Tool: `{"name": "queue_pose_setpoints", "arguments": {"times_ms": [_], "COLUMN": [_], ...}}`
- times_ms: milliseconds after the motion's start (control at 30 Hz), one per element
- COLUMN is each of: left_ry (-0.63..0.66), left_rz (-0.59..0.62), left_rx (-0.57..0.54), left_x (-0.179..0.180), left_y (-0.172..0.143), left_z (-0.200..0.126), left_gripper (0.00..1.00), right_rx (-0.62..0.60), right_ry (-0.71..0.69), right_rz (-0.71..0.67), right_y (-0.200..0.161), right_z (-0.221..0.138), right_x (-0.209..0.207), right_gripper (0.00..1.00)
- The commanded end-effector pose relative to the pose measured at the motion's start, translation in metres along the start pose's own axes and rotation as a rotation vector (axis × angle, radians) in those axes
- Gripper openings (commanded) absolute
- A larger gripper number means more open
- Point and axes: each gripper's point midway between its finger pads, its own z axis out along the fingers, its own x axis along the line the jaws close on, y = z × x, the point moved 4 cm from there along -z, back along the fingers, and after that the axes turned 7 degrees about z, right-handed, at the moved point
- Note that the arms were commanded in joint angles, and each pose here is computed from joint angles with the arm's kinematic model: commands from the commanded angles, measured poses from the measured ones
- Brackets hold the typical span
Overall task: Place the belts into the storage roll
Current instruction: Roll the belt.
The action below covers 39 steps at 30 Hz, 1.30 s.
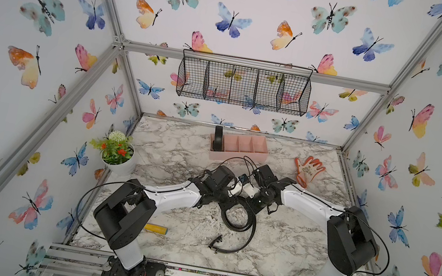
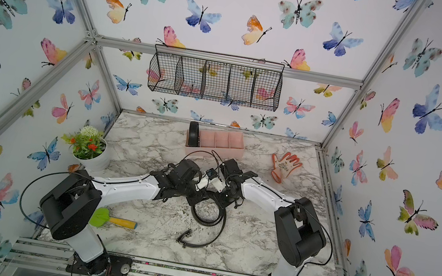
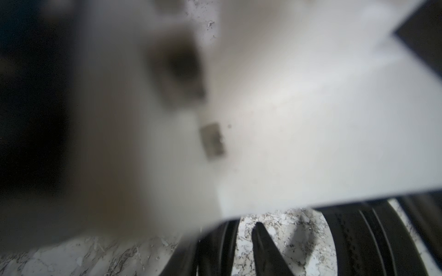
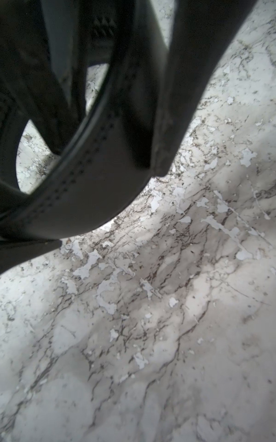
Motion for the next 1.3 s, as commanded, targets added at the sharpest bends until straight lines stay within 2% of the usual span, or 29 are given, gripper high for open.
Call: {"name": "queue_pose_setpoints", "arguments": {"times_ms": [0, 67, 233, 333, 467, 667, 767, 933, 1067, 1167, 1267], "left_ry": [-0.058, -0.046, -0.007, -0.017, -0.036, -0.073, -0.082, -0.071, -0.045, 0.013, 0.083], "left_rz": [-0.021, -0.021, -0.034, -0.042, -0.051, -0.057, -0.058, -0.063, -0.083, -0.094, -0.105], "left_rx": [0.031, 0.046, 0.003, 0.013, 0.015, 0.022, 0.02, 0.013, -0.027, -0.046, -0.057], "left_x": [-0.009, -0.008, -0.006, -0.006, -0.007, -0.01, -0.011, -0.011, -0.01, -0.008, -0.005], "left_y": [-0.011, -0.013, -0.014, -0.016, -0.017, -0.017, -0.017, -0.013, -0.005, 0.0, 0.007], "left_z": [0.006, 0.005, -0.004, -0.003, 0.002, 0.009, 0.009, 0.004, -0.007, -0.019, -0.03], "left_gripper": [0.3, 0.29, 0.48, 0.5, 0.43, 0.17, 0.08, 0.01, 0.0, 0.0, 0.0], "right_rx": [-0.084, -0.095, -0.105, -0.116, -0.124, -0.135, -0.142, -0.177, -0.216, -0.255, -0.315], "right_ry": [0.069, 0.089, 0.1, 0.104, 0.106, 0.123, 0.118, 0.118, 0.136, 0.124, 0.101], "right_rz": [-0.003, 0.009, 0.022, 0.023, 0.022, 0.03, 0.044, 0.085, 0.119, 0.16, 0.212], "right_y": [0.014, 0.016, 0.018, 0.018, 0.018, 0.016, 0.017, 0.021, 0.025, 0.03, 0.036], "right_z": [-0.019, -0.02, -0.022, -0.025, -0.028, -0.031, -0.034, -0.037, -0.039, -0.044, -0.053], "right_x": [0.013, 0.014, 0.014, 0.015, 0.015, 0.017, 0.015, 0.012, 0.013, 0.012, 0.009], "right_gripper": [0.03, 0.03, 0.03, 0.03, 0.03, 0.03, 0.03, 0.03, 0.03, 0.08, 0.19]}}
